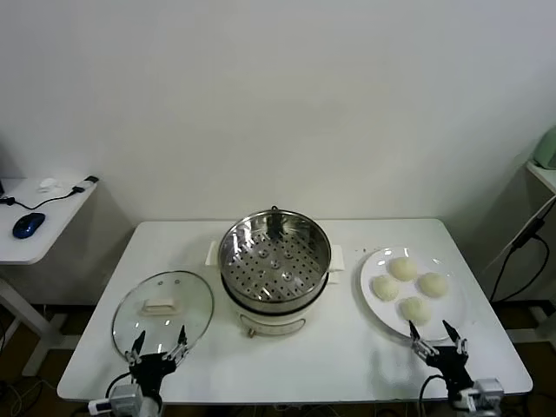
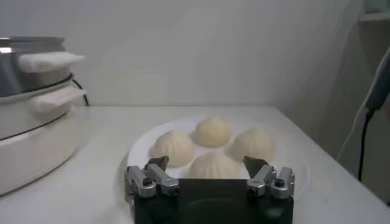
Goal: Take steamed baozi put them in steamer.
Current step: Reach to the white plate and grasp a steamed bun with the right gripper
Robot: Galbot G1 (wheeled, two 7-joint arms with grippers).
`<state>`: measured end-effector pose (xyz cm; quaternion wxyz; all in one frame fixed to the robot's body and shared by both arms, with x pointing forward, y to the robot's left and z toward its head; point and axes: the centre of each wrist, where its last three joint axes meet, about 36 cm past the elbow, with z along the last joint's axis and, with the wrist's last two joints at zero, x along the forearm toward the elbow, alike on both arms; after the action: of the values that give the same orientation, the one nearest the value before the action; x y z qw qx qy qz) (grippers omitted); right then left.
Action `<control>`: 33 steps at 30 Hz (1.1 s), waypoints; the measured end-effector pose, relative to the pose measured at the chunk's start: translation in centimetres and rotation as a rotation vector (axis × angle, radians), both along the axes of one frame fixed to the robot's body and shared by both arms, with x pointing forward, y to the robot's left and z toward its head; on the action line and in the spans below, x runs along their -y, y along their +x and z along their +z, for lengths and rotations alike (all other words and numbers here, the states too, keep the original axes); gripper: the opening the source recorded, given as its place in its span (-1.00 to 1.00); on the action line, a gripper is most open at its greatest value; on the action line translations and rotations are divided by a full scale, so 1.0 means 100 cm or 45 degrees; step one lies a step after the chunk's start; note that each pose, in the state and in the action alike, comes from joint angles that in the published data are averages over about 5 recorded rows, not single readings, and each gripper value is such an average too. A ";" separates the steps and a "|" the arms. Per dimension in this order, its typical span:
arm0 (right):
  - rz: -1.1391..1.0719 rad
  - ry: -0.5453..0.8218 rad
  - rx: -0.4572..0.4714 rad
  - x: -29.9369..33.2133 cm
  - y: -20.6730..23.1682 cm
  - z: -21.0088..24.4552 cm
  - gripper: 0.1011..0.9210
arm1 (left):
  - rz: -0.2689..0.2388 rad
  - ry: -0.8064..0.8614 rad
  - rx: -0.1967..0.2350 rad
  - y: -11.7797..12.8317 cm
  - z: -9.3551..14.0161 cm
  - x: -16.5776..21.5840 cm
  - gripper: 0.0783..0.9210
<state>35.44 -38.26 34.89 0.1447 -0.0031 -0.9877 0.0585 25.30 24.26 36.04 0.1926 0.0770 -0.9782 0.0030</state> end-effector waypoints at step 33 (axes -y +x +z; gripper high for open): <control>1.610 -1.107 -0.946 0.098 0.303 0.187 0.76 | -0.032 0.016 -0.014 -0.003 -0.013 -0.001 0.77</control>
<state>65.69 -48.07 53.55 0.3855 0.5132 -0.5818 0.4994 24.97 24.36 34.78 0.1977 0.0660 -0.9780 -0.0060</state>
